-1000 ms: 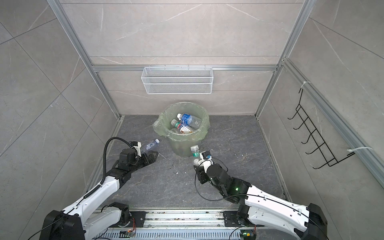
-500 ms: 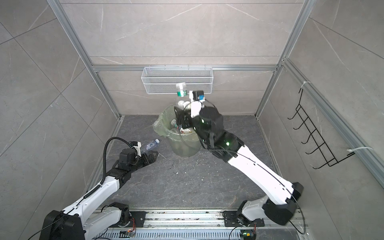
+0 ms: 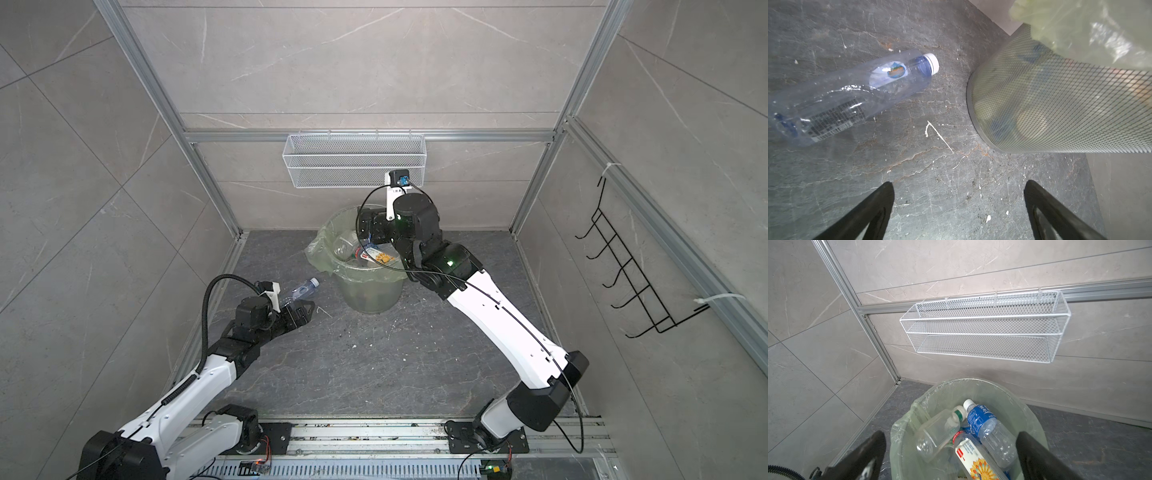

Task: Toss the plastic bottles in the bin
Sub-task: 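Raise the held bottle over the bin and open the right gripper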

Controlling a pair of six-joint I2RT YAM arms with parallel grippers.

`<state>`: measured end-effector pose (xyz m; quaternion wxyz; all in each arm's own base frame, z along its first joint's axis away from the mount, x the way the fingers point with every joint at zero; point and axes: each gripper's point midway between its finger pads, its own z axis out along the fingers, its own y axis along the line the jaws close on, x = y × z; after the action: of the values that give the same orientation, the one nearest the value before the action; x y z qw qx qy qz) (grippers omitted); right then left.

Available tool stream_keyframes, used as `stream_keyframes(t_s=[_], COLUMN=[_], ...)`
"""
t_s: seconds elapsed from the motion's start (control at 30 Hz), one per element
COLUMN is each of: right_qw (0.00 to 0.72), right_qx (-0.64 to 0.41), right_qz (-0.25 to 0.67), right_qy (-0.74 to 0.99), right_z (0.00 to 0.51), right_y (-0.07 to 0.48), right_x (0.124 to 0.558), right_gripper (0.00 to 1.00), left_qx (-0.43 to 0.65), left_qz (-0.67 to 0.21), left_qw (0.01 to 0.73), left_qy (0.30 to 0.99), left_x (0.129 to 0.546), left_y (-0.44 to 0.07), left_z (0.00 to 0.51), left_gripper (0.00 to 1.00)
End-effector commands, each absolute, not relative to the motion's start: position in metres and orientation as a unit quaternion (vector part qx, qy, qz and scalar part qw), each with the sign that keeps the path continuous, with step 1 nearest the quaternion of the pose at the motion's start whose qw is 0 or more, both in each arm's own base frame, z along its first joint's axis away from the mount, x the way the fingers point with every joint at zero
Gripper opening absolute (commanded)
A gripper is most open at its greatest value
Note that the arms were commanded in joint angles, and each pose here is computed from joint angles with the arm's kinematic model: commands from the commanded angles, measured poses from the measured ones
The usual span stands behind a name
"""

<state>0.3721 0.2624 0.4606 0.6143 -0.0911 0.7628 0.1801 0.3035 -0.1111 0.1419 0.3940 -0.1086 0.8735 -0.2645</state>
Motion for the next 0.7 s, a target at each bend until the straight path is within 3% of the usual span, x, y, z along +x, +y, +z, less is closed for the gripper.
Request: stream_keyframes(t_s=[0.0, 0.67], right_qw=[0.608, 0.493], right_qx=[-0.090, -0.096], right_qz=[0.181, 0.129], right_qy=[0.768, 0.855], right_z=[0.452, 0.274], right_y=[0.253, 0.189], right_x=[0.360, 0.292], right_gripper=[0.99, 0.99], left_qx=[-0.106, -0.079], left_qz=[-0.246, -0.050], left_qw=[0.425, 0.392], left_qy=[0.865, 0.915], left_x=[0.318, 0.392], left_y=[-0.105, -0.068], left_z=[0.168, 0.149], left_gripper=[1.00, 1.00])
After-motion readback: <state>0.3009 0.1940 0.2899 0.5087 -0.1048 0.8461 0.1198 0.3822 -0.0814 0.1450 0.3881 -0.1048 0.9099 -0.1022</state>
